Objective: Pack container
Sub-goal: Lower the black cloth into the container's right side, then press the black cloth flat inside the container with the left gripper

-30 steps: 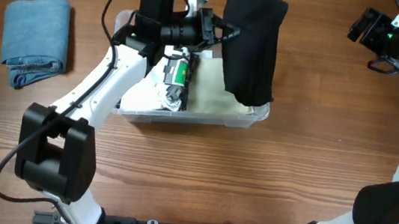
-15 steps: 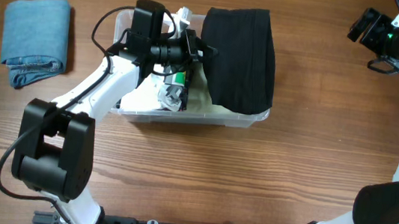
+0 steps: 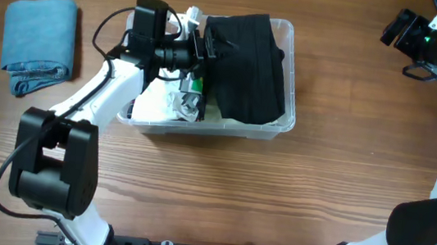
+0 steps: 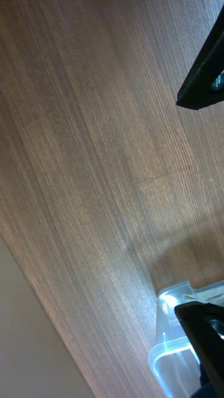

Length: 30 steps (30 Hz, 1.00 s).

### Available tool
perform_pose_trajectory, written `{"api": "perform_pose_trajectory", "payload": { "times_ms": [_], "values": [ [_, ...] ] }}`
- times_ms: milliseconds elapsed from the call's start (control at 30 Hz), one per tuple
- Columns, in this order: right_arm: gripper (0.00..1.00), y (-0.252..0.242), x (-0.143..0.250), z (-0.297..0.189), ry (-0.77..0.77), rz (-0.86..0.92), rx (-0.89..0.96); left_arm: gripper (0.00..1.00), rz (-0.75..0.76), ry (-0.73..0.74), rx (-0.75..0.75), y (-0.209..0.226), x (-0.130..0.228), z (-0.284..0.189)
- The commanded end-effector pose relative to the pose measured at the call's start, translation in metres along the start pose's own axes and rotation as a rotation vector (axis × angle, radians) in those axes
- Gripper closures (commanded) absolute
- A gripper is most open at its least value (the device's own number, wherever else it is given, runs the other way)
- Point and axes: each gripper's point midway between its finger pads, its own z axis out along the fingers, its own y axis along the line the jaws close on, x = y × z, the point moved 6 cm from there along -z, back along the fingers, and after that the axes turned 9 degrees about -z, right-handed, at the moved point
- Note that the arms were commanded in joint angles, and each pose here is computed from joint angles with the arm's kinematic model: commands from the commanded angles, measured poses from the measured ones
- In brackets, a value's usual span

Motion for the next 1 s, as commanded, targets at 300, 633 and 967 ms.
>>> {"api": "perform_pose_trajectory", "payload": {
  "times_ms": [300,633,967],
  "values": [
    [0.00,0.000,-0.001,0.000,-0.006,0.011,0.012,0.16,0.239,-0.065,0.104,-0.067,0.018,-0.049],
    [0.00,0.000,-0.001,0.000,-0.006,0.011,0.012,0.16,0.300,-0.198,-0.055,-0.049,0.008,-0.047],
    [0.00,0.000,-0.001,0.000,-0.006,0.011,0.012,0.12,0.590,-0.455,-0.490,-0.037,0.023,-0.002]
  ]
}}
